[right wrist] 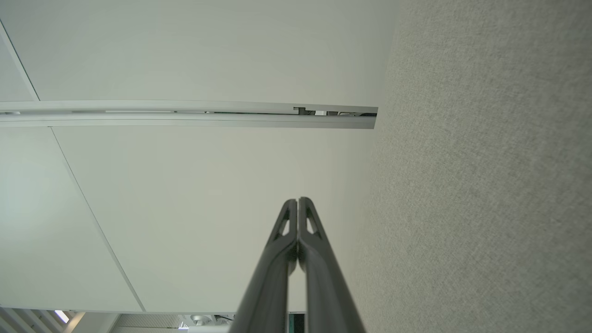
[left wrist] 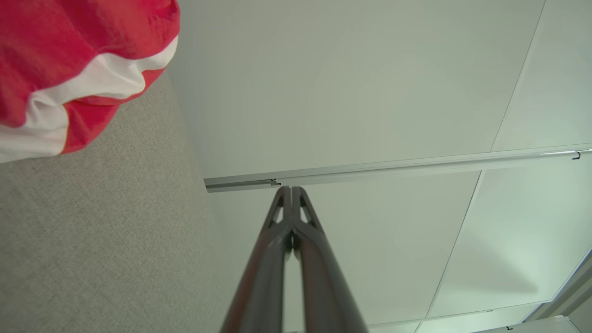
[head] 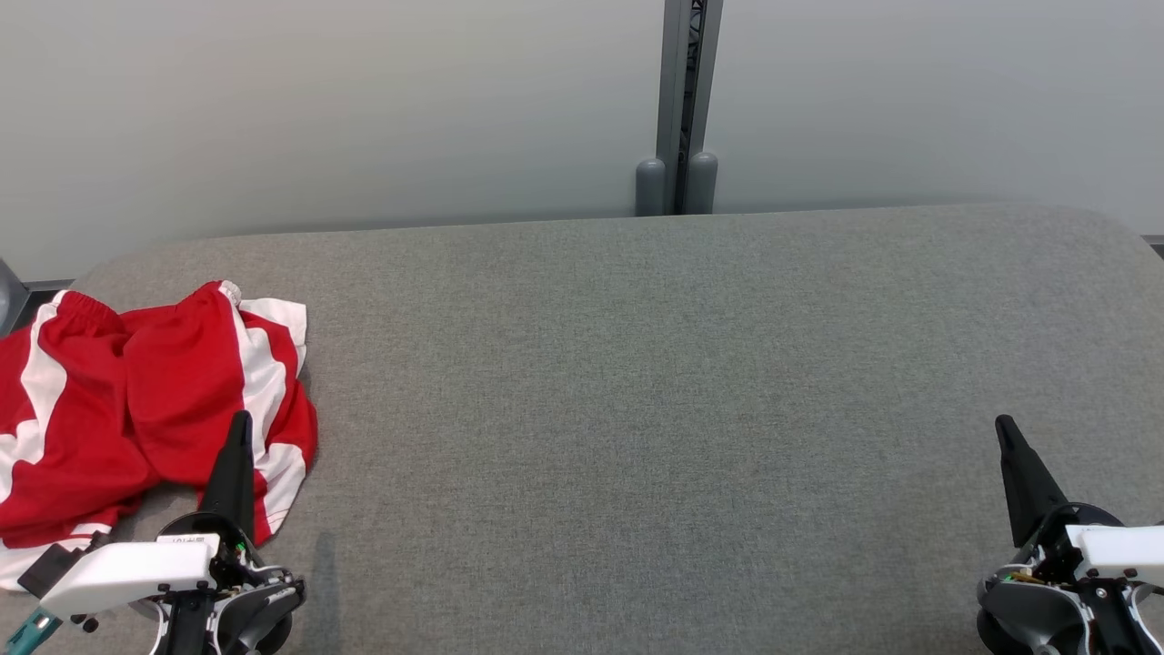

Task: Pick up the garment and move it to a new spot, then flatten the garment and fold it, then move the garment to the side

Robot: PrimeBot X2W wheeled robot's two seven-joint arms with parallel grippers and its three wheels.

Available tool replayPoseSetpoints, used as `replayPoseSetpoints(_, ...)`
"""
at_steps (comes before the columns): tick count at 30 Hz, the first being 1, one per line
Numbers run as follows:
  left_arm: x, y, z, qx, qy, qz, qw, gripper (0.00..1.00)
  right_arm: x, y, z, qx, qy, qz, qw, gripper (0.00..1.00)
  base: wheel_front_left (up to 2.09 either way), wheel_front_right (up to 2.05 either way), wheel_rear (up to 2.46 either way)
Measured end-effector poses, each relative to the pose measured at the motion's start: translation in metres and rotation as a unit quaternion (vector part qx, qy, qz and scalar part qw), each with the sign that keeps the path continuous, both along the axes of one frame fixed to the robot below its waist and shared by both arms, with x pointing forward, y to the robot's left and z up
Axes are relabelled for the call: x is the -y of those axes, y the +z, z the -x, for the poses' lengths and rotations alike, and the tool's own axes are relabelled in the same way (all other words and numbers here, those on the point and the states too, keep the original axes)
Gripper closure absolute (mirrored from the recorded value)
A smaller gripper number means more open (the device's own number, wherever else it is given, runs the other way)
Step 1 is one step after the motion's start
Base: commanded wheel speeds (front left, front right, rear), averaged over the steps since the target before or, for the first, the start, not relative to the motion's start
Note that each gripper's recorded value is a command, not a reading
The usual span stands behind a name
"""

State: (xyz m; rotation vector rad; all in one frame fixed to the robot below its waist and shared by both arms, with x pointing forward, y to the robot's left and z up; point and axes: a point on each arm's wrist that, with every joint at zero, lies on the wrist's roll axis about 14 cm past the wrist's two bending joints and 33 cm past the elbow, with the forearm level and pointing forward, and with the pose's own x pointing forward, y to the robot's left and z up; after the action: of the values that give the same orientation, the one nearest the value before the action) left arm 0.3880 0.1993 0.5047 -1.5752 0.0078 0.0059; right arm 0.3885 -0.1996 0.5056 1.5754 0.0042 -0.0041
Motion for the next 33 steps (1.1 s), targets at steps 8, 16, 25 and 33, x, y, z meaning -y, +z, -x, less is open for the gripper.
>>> replayPoseSetpoints(8, 0.0, 0.0, 0.0, 0.0, 0.0, 0.0, 1.0, 1.0, 0.0, 0.0, 0.0, 0.0, 0.0, 0.0, 1.0, 1.0, 0.0, 0.0, 0.0)
replayPoseSetpoints(16, 0.0, 0.0, 0.0, 0.0, 0.0, 0.0, 1.0, 1.0, 0.0, 0.0, 0.0, 0.0, 0.0, 0.0, 1.0, 1.0, 0.0, 0.0, 0.0)
replayPoseSetpoints(25, 0.0, 0.0, 0.0, 0.0, 0.0, 0.0, 1.0, 1.0, 0.0, -0.0001, 0.0, 0.0, 0.0, 0.0, 1.0, 1.0, 0.0, 0.0, 0.0)
replayPoseSetpoints(33, 0.0, 0.0, 0.0, 0.0, 0.0, 0.0, 1.0, 1.0, 0.0, 0.0, 0.0, 0.0, 0.0, 0.0, 1.0, 1.0, 0.0, 0.0, 0.0)
